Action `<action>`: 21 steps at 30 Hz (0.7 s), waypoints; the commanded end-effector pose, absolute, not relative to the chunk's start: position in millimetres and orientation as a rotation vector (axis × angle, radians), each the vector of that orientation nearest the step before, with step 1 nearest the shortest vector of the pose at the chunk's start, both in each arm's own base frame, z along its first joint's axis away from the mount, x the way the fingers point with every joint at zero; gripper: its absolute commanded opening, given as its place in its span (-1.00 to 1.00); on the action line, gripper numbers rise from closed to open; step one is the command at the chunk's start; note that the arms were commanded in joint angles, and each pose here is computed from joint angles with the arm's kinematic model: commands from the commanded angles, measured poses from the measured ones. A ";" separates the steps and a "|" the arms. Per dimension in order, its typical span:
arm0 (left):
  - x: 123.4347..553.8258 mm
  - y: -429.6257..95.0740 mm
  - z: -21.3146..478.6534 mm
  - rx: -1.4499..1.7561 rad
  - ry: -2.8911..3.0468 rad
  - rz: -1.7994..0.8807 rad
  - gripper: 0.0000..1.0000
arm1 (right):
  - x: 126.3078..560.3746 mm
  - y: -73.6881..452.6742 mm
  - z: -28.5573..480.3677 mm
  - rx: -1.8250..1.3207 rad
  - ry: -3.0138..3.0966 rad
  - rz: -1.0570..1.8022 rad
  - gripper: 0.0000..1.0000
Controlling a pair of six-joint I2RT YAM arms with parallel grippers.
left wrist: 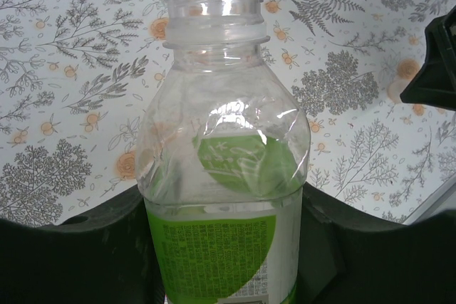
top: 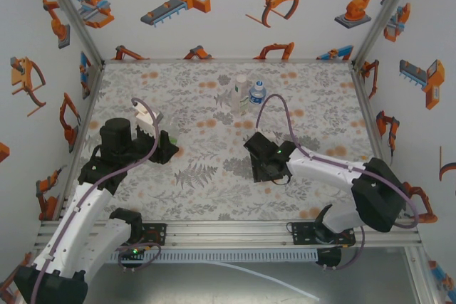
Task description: Screw on the bottle caps
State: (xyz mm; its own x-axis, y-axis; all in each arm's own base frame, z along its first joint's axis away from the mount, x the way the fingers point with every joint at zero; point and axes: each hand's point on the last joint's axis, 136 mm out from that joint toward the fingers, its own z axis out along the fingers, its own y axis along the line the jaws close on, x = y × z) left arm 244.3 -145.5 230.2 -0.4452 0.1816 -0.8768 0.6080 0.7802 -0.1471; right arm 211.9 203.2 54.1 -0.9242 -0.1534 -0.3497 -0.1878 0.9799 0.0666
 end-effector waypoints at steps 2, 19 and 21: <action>243.1 -150.3 231.8 0.633 1.979 -0.568 -0.83 | 215.4 206.9 51.5 -0.226 2.789 0.152 -0.08; 242.5 -150.2 230.5 0.636 1.989 -0.549 -0.83 | 220.5 203.2 39.0 -0.196 2.815 0.148 -0.11; 242.1 -150.4 230.6 0.639 1.988 -0.547 -0.83 | 221.4 202.2 37.1 -0.196 2.818 0.140 -0.12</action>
